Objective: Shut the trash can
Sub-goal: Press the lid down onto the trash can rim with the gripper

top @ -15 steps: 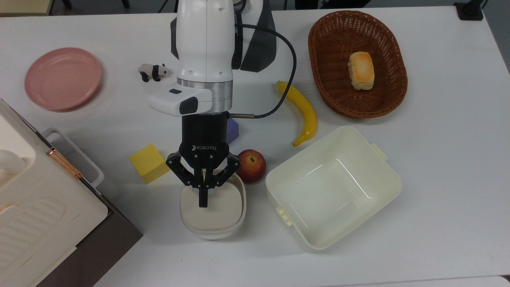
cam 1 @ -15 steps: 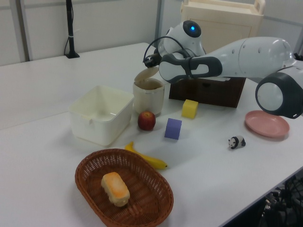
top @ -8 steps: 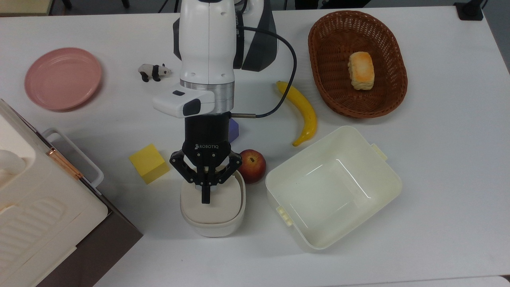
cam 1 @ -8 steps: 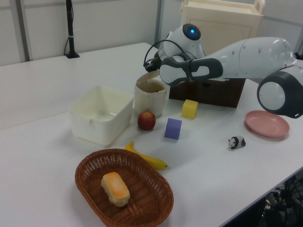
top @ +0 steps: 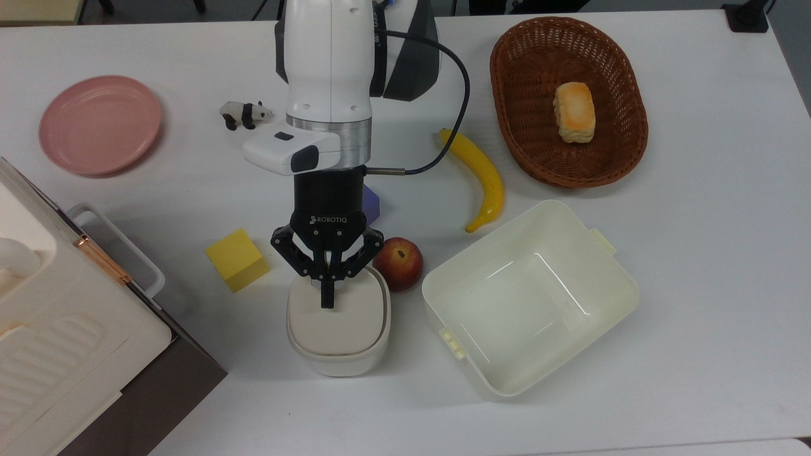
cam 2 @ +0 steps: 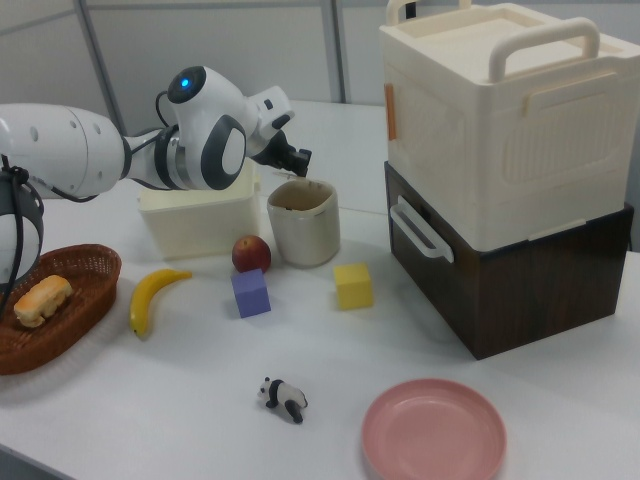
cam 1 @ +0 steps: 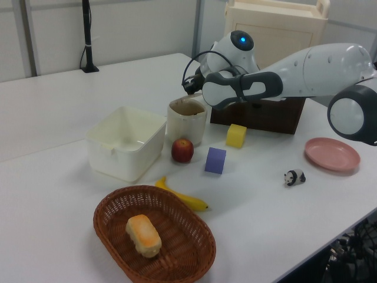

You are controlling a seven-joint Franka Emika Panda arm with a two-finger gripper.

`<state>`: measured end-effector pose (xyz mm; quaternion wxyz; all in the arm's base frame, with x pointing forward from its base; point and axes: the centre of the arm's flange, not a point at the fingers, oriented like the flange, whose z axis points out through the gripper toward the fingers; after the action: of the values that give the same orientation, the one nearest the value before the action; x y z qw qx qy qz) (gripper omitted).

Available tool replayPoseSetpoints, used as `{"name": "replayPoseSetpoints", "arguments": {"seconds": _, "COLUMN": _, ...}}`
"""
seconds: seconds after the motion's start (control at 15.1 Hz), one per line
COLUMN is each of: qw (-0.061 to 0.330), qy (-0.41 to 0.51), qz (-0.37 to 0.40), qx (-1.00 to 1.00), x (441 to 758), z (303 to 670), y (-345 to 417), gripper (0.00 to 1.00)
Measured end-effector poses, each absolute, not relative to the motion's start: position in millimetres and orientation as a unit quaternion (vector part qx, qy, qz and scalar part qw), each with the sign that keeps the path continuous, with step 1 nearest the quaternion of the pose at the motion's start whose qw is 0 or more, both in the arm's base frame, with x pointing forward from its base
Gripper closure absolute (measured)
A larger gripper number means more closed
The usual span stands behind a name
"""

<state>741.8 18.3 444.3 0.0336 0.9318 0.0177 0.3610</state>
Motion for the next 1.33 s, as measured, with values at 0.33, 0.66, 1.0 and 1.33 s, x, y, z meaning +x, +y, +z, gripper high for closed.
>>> {"name": "replayPoseSetpoints", "arguments": {"seconds": 0.33, "qw": 0.034, "qy": 0.017, "qz": 0.355, "qx": 0.934, "x": 740, "z": 439, "y": 17, "gripper": 0.99}}
{"name": "replayPoseSetpoints", "arguments": {"seconds": 0.66, "qw": 0.034, "qy": 0.017, "qz": 0.345, "qx": 0.938, "x": 732, "z": 431, "y": 17, "gripper": 0.99}}
{"name": "replayPoseSetpoints", "arguments": {"seconds": 1.0, "qw": 0.033, "qy": 0.017, "qz": 0.341, "qx": 0.939, "x": 721, "z": 436, "y": 16, "gripper": 0.99}}
{"name": "replayPoseSetpoints", "arguments": {"seconds": 1.33, "qw": 0.037, "qy": 0.024, "qz": 0.328, "qx": 0.944, "x": 714, "z": 424, "y": 16, "gripper": 0.99}}
